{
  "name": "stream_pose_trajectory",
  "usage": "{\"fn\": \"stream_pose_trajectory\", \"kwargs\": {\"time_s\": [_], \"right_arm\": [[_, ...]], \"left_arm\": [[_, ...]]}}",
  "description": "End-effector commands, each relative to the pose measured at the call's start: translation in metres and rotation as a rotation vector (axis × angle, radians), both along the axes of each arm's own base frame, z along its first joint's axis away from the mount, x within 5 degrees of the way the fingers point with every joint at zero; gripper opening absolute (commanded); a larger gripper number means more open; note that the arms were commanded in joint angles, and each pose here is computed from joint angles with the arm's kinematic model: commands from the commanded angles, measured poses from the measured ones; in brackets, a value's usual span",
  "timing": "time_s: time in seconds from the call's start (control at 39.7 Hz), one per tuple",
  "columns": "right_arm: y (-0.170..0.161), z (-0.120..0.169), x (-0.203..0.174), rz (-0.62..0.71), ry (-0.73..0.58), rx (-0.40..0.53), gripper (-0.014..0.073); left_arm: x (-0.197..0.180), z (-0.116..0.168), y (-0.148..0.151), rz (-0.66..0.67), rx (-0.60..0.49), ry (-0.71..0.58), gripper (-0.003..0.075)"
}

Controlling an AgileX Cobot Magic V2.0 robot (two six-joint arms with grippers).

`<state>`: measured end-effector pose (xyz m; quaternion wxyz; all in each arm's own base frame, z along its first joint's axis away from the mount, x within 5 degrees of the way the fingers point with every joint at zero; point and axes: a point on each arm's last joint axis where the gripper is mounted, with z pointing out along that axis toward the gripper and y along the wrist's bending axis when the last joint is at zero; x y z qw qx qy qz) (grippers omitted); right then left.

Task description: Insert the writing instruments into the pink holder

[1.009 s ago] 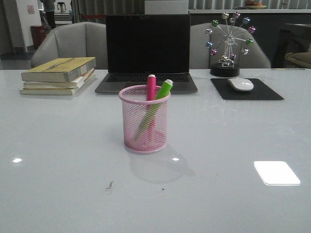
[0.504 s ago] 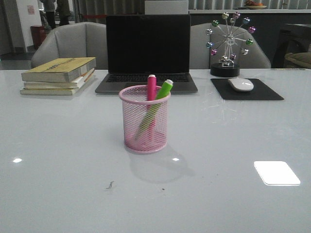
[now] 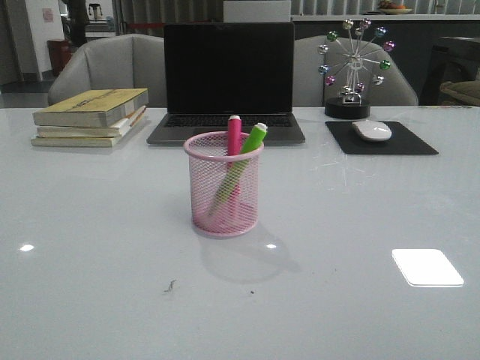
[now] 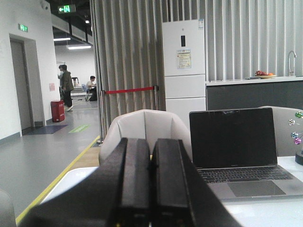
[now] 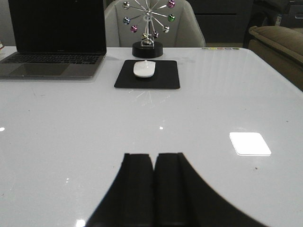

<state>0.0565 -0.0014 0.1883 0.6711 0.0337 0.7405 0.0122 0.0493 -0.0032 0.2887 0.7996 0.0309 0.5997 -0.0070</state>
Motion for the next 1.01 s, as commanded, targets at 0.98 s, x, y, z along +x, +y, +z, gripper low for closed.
{"fn": "stream_pose_trajectory", "kwargs": {"time_s": [0.98], "right_arm": [[0.0, 0.008, -0.001, -0.003, -0.097, -0.014, 0.0057]], "left_arm": [[0.003, -0.07, 0.0, -0.003, -0.005, 0.098, 0.0092]]}}
